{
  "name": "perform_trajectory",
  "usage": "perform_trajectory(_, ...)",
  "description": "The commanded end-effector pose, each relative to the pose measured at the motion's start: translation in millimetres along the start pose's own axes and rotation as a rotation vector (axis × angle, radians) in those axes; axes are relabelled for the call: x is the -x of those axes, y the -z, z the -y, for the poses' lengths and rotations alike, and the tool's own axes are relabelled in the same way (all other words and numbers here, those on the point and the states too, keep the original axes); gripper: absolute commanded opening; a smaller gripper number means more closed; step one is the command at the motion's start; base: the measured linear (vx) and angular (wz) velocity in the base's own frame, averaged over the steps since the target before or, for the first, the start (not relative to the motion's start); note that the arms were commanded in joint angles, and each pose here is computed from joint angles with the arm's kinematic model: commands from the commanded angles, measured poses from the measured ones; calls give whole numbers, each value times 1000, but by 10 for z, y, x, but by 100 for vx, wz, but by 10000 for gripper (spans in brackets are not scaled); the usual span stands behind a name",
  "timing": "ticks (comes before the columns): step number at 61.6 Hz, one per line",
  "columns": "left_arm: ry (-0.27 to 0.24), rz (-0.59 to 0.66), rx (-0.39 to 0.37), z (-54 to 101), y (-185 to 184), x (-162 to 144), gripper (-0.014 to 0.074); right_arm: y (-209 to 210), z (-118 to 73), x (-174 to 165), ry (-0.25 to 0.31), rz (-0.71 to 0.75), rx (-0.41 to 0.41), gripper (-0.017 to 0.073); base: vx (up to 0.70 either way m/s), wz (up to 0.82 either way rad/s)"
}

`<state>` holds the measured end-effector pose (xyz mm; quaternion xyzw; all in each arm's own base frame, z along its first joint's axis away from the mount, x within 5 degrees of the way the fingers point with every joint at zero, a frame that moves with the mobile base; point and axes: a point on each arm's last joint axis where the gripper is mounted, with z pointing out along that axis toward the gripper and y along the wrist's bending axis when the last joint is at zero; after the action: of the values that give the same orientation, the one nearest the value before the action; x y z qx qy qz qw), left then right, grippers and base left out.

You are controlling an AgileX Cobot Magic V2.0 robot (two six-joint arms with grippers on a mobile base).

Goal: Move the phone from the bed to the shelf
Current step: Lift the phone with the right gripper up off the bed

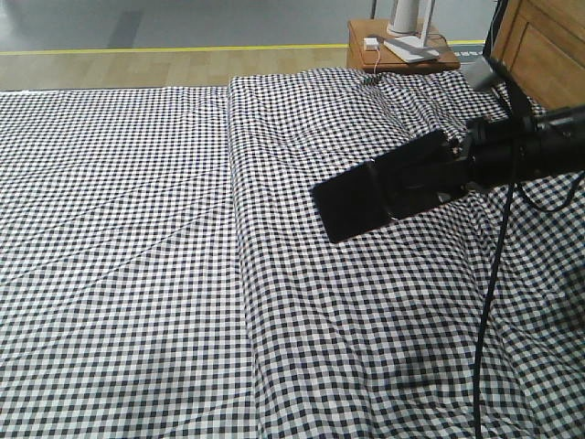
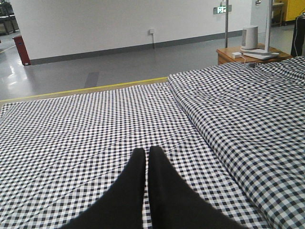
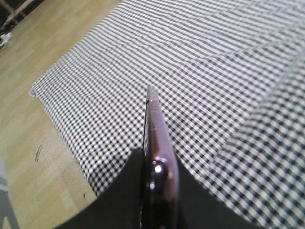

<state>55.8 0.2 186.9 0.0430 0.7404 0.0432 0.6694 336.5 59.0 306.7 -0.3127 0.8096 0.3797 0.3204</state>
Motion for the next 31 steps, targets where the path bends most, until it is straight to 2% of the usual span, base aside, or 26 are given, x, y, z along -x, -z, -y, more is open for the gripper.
perform_trajectory(1,15,103,14,-19,24,147,1,125,-560,223,103,52,123,-3,0,0)
perform_trajectory(11,15,103,14,-19,24,147,1,67,-1122,305,215,40,206,-3,0,0)
perform_trajectory(23,15,103,14,-19,24,147,1,1,-1601,308,266,14,301,-3,0,0)
perform_trajectory(31,15,103,14,-19,24,147,1,-31,-1841,287,296,-4,355,-3,0,0)
